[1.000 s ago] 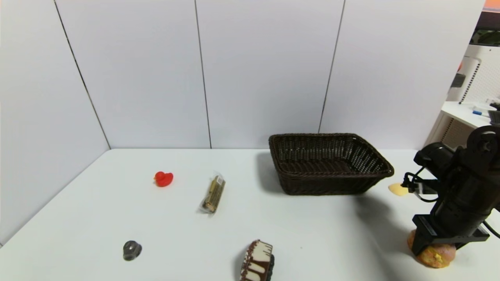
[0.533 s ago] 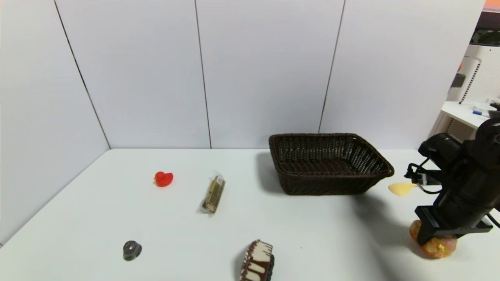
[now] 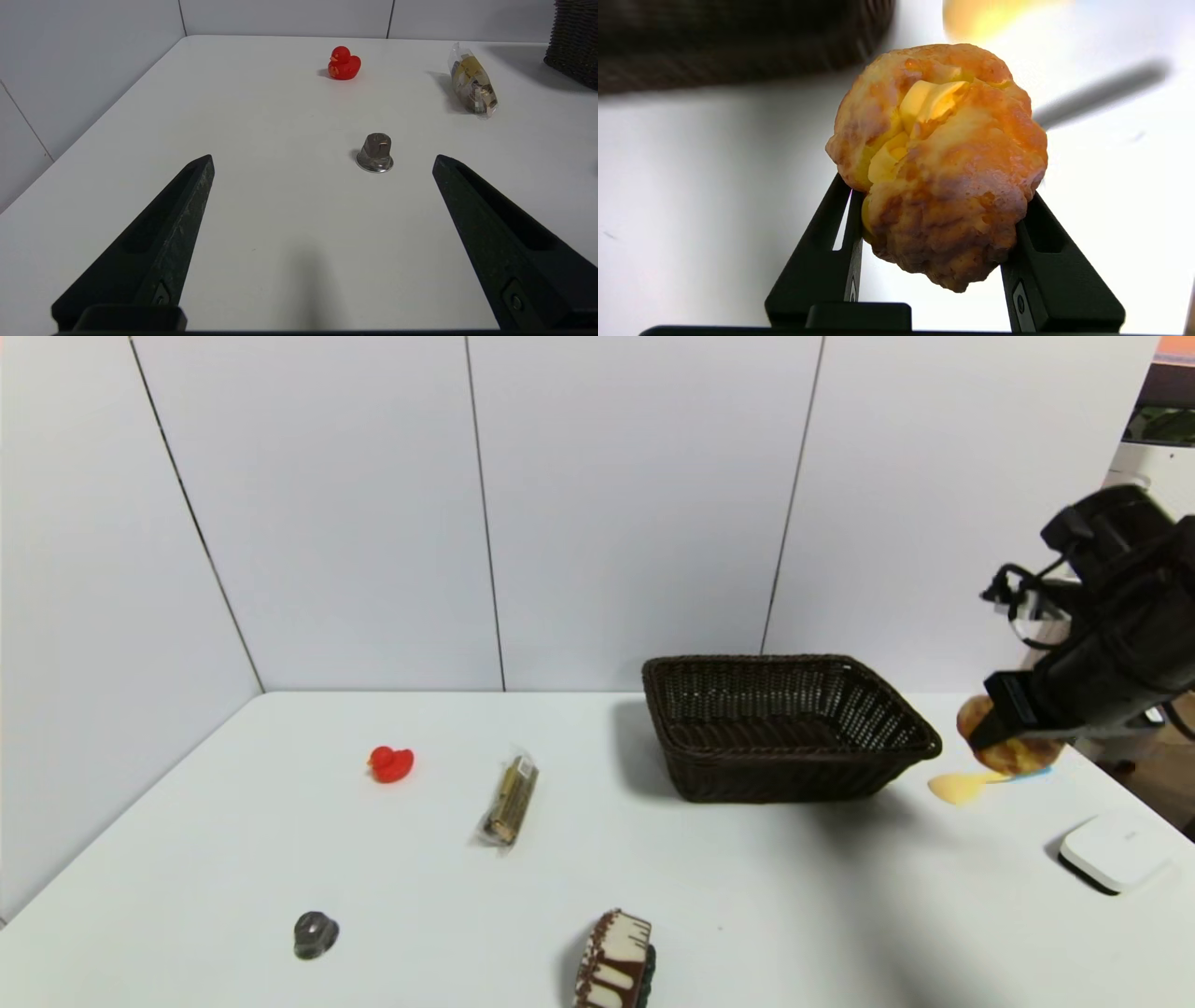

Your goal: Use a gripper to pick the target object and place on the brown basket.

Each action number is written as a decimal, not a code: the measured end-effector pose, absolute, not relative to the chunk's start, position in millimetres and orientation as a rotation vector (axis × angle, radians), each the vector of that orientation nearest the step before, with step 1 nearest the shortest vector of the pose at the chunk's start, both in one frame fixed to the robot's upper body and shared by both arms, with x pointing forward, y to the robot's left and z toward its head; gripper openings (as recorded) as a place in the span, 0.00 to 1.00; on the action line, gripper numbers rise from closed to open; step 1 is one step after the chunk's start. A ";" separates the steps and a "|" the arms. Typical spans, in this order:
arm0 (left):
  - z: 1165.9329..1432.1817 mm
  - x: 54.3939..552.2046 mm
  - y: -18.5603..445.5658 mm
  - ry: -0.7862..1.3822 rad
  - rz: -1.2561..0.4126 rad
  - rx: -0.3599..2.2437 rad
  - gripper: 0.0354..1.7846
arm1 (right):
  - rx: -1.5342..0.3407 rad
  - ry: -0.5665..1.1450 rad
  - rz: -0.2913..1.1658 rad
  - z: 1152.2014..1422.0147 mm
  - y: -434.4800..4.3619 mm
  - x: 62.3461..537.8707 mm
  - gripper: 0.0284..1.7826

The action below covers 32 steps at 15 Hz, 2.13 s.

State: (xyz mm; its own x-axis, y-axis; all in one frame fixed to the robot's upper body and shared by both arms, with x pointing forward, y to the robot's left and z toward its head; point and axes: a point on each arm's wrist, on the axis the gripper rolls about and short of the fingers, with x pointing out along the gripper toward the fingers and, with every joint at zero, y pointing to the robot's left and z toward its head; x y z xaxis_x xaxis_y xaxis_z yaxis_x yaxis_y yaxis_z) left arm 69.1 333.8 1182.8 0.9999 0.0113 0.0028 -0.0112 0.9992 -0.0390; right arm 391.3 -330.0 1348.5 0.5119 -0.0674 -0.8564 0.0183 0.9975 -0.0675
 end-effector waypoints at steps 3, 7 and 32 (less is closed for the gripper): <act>1182.8 69.1 333.9 -0.003 0.012 -0.039 0.94 | -0.074 0.856 0.028 1376.3 -302.3 411.1 0.44; 1182.8 69.1 333.9 -0.003 0.012 -0.039 0.94 | -0.091 0.777 0.118 1367.5 -267.4 437.3 0.44; 1182.8 69.1 333.9 -0.003 0.012 -0.039 0.94 | -0.109 0.799 0.143 1362.5 -263.9 405.2 0.92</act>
State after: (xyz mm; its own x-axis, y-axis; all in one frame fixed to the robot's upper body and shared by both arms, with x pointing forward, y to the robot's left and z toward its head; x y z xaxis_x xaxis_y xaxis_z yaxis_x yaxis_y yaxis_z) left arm 69.1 333.9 1182.8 0.9999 0.0117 0.0028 -0.0116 0.9992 -0.0394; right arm 405.2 -263.9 1362.5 0.6884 0.0867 -0.7201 -0.1692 0.9846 -0.0431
